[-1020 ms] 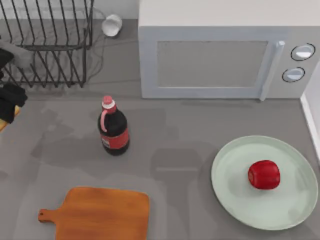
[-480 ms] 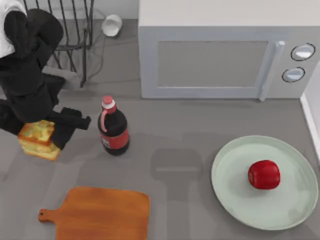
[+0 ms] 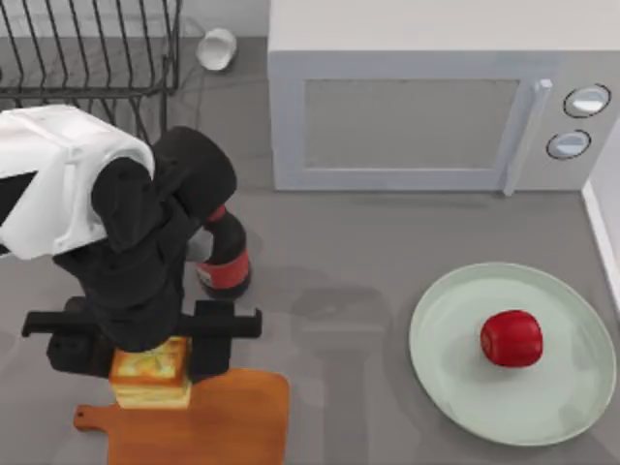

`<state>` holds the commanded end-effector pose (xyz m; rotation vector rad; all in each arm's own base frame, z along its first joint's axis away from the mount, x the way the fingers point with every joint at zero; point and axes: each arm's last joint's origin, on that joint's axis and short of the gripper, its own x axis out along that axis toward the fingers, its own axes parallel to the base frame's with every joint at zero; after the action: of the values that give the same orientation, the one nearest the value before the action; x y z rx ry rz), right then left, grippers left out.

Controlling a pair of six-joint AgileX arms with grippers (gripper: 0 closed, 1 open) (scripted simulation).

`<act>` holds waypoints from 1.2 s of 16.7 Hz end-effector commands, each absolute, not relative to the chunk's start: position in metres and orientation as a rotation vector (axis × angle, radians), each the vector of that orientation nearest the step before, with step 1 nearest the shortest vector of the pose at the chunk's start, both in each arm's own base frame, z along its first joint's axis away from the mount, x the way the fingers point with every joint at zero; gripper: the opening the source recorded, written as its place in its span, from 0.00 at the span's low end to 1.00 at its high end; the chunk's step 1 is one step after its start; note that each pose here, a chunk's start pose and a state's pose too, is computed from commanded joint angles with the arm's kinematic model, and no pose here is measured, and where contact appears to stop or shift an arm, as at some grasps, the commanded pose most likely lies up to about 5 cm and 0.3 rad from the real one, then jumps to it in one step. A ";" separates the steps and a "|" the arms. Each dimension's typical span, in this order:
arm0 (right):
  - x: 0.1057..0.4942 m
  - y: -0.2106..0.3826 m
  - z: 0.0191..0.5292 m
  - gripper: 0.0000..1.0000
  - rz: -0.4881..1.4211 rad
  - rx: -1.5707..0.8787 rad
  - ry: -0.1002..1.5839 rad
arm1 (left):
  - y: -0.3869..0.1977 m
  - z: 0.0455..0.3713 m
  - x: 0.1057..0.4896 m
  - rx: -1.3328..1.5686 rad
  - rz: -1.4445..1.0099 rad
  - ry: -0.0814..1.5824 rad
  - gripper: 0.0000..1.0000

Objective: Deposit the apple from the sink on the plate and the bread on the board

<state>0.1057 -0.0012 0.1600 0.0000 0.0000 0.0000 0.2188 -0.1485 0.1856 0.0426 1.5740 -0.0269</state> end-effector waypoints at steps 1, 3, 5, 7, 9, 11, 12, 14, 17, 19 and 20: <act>0.106 -0.001 0.160 1.00 0.000 0.000 0.000 | -0.151 0.185 0.211 0.031 -0.021 1.567 0.00; 0.106 -0.001 0.160 1.00 0.000 0.000 0.000 | -0.155 0.184 0.203 0.018 -0.016 1.559 0.00; 0.106 -0.001 0.160 1.00 0.000 0.000 0.000 | -0.155 0.184 0.202 0.017 -0.015 1.558 0.00; 0.106 -0.001 0.160 1.00 0.000 0.000 0.000 | -0.155 0.184 0.202 0.017 -0.015 1.558 0.00; 0.106 -0.001 0.160 1.00 0.000 0.000 0.000 | -0.154 0.183 0.203 0.018 -0.012 1.562 0.00; 0.106 -0.001 0.160 1.00 0.000 0.000 0.000 | -0.154 0.177 0.203 0.016 -0.009 1.564 0.00; 0.106 -0.001 0.160 1.00 0.000 0.000 0.000 | -0.154 0.172 0.203 0.016 -0.008 1.565 0.00; 0.106 -0.001 0.160 1.00 0.000 0.000 0.000 | -0.155 0.162 0.203 0.018 -0.012 1.566 0.00; 0.106 -0.001 0.160 1.00 0.000 0.000 0.000 | -0.155 0.147 0.202 0.015 -0.018 1.557 0.00; 0.106 -0.001 0.160 1.00 0.000 0.000 0.000 | -0.155 0.140 0.202 0.016 -0.017 1.557 0.00; 0.106 -0.001 0.160 1.00 0.000 0.000 0.000 | -0.155 0.139 0.202 0.017 -0.015 1.558 0.00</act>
<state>0.1057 -0.0012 0.1600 0.0000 0.0000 0.0000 0.2015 -0.1545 0.1390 0.0170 1.5583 -0.0155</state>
